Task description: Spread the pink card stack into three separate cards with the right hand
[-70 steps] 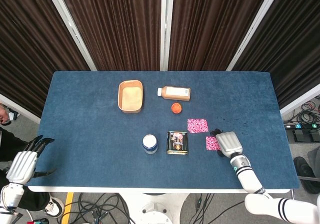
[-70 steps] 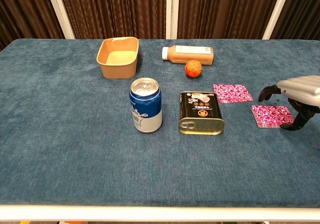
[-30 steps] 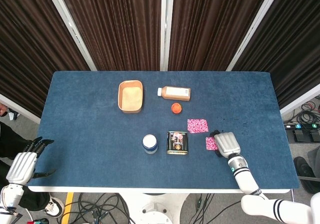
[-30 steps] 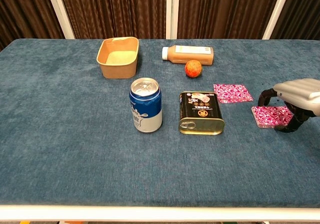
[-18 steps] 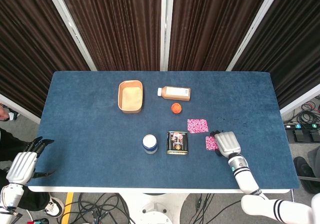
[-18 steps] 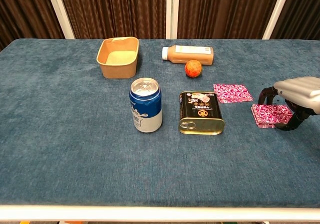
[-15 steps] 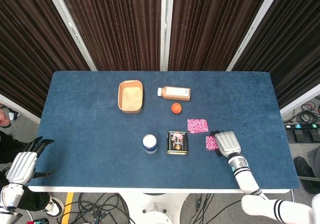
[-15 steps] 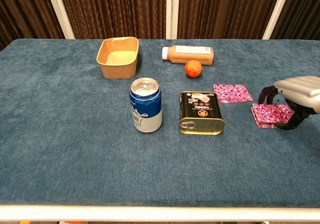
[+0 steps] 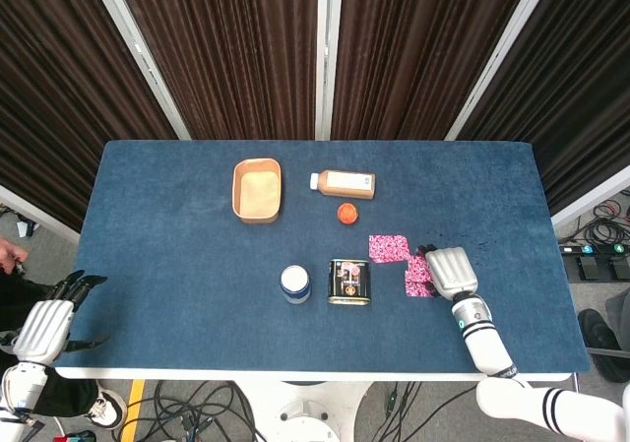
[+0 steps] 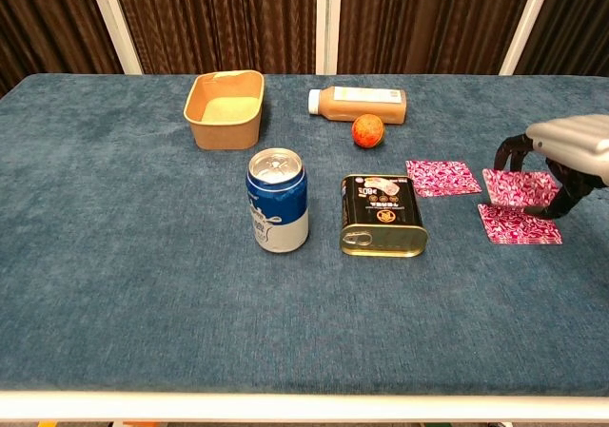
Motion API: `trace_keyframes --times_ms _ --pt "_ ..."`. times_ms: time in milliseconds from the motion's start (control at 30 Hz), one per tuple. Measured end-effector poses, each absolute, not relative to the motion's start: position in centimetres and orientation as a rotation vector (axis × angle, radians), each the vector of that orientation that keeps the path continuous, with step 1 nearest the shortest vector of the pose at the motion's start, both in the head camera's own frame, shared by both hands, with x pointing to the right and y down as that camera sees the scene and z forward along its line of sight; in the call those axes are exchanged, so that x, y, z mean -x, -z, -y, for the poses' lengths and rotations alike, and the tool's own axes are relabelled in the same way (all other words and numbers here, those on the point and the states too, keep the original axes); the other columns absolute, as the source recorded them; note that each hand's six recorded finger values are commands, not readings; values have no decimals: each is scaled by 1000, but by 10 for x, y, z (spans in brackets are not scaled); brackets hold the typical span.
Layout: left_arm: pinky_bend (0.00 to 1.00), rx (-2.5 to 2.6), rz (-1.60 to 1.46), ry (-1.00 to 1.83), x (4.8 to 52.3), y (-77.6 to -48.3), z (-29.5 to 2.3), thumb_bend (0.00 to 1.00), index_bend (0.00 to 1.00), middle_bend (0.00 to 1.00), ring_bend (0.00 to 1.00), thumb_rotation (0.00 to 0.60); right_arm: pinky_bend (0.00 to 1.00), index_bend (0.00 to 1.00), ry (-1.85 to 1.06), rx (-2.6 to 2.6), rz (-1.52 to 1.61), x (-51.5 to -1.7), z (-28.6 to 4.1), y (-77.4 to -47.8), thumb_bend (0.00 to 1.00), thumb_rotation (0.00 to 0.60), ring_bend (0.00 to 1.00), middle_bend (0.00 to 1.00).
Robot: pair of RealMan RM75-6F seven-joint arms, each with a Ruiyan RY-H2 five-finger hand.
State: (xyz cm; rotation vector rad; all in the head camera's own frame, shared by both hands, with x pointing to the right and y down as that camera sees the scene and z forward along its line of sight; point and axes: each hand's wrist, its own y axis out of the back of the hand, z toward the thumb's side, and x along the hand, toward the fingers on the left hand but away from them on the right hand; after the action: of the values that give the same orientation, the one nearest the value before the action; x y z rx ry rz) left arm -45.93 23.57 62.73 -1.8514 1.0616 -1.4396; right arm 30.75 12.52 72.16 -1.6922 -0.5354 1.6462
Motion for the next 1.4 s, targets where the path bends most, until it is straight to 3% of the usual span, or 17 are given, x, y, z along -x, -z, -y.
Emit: trace_keyframes --times_ms 500,1067,1400 --pt "160 1842 -1071 1442 462 -624 -235 0 176 160 65 600 821 382 -1739 1580 547 -329 -73 -745 268 600 746 355" --pt "160 1836 -1085 1451 467 -624 -236 0 177 161 65 600 821 380 -1774 1575 469 -326 -71 -771 271 600 746 323" --pt "160 1836 -1086 1455 468 -625 -237 0 177 160 65 600 815 74 -1822 1581 426 -334 -74 -772 201 600 743 107"
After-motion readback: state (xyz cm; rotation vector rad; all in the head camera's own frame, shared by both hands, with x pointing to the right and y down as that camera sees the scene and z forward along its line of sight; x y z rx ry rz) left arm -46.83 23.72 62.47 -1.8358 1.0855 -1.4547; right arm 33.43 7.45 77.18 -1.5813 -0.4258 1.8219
